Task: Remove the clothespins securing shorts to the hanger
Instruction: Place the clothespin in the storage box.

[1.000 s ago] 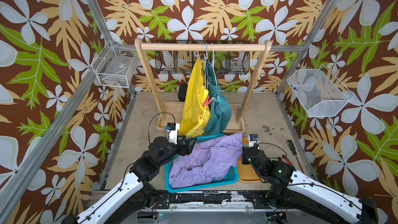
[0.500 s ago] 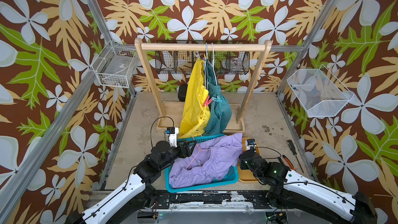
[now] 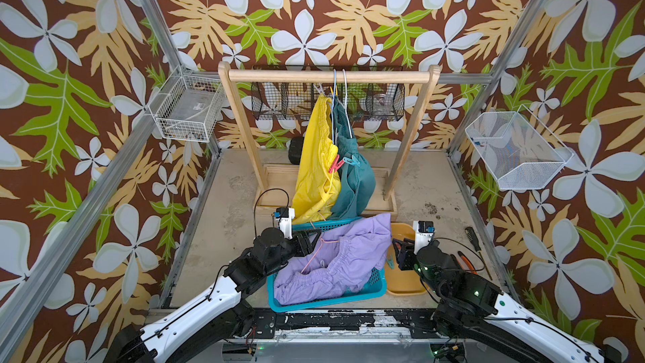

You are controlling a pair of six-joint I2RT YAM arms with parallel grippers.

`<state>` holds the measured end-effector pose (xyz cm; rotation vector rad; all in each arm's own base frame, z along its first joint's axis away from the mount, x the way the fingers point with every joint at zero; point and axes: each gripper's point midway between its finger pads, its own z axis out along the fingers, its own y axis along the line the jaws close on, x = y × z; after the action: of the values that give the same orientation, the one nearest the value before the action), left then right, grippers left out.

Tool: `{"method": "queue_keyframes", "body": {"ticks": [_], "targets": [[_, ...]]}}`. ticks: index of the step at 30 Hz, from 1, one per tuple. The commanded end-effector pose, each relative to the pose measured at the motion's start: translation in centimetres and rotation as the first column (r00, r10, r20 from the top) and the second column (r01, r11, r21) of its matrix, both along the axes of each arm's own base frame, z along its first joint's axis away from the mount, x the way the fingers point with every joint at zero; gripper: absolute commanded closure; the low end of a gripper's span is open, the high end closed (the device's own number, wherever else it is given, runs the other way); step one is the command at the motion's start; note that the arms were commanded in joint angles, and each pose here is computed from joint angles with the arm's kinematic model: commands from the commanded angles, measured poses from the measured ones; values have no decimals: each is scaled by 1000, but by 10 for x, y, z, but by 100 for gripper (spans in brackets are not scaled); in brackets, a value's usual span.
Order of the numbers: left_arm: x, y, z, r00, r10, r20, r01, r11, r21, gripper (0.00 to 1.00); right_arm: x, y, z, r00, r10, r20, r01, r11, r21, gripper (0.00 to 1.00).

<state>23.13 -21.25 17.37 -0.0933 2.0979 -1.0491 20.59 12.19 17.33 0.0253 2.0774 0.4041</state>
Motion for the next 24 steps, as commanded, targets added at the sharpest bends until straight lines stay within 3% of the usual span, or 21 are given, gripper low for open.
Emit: {"method": "queue_keyframes", "body": {"ticks": [1,5,11,17,24], "targets": [[5,2,2,997,72,-37,-73,997,-33,38,2,-6,14,999,-6,44,8,999,-42,56],[4,-5,-1,993,90,-82,-93,995,-37,38,6,5,27,996,37,79,-35,999,-37,56],[3,-17,-26,973,170,-159,-162,985,59,46,13,28,39,984,112,136,-110,994,-18,55],[4,-11,-21,962,234,-140,-228,972,56,46,14,41,36,978,156,138,-158,987,3,55],[11,-7,-39,946,285,-151,-263,953,151,47,12,40,31,977,162,138,-164,986,3,55]]}}
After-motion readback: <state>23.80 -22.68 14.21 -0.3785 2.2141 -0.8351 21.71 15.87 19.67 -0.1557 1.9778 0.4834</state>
